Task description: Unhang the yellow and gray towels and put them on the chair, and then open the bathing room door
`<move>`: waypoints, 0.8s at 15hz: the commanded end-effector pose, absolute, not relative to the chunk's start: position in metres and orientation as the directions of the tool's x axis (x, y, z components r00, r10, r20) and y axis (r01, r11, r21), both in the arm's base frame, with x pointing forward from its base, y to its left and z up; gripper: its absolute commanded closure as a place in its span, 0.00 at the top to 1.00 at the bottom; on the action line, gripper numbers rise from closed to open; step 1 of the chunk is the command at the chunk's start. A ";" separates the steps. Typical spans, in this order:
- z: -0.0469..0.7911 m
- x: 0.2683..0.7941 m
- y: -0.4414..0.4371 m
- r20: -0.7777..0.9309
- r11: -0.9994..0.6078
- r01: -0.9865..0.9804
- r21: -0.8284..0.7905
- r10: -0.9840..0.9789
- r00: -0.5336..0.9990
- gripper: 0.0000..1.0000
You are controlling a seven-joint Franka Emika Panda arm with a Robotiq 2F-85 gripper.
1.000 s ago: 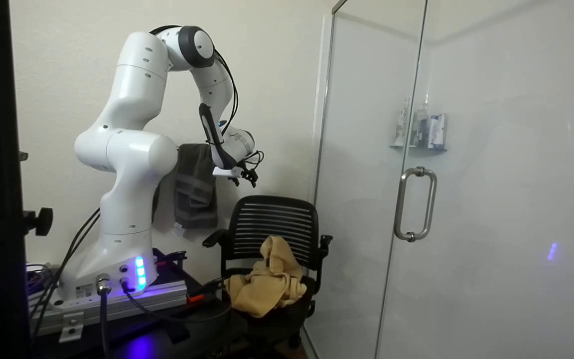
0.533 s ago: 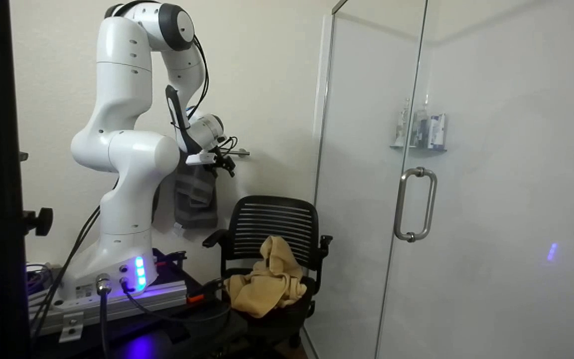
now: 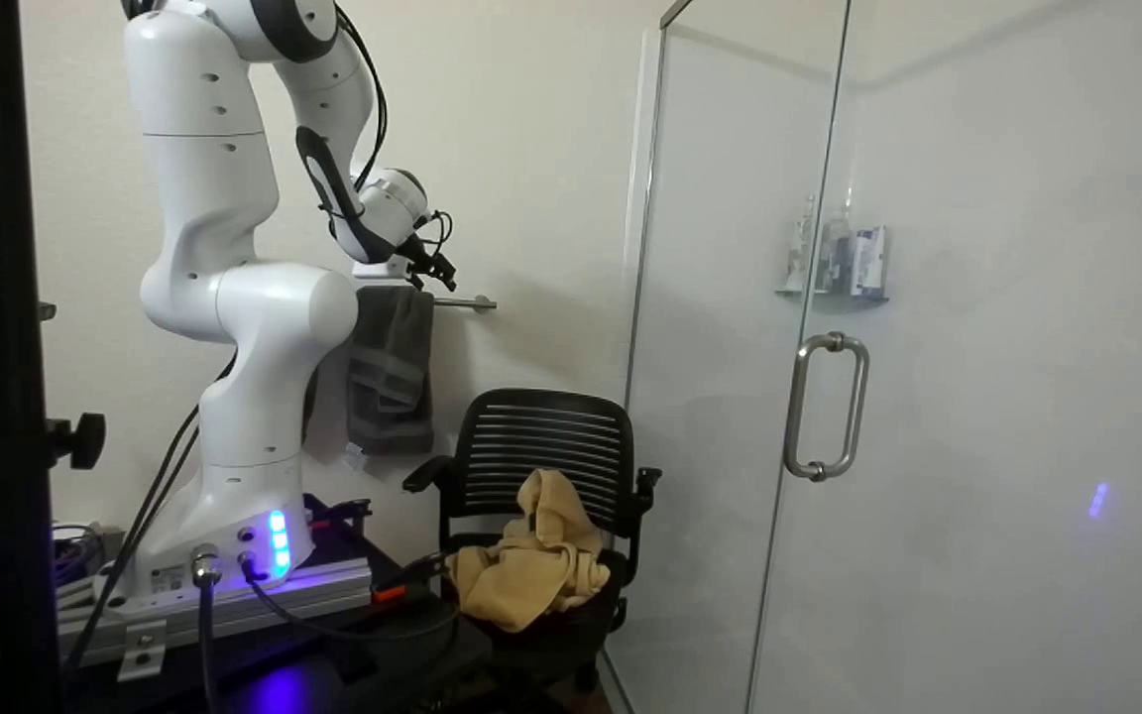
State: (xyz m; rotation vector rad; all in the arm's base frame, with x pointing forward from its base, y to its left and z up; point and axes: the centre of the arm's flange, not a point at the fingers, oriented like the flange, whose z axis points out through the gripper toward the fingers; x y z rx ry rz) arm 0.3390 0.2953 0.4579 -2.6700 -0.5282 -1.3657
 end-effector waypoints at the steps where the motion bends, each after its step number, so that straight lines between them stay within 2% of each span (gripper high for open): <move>1: 0.463 0.336 0.290 0.812 -0.939 0.337 0.062 0.244 0.531 1.00; 7: 0.425 0.382 0.265 0.770 -0.892 0.378 -0.248 0.055 0.635 1.00; 12: 0.401 0.410 0.277 0.698 -0.821 0.410 -0.397 0.019 0.715 1.00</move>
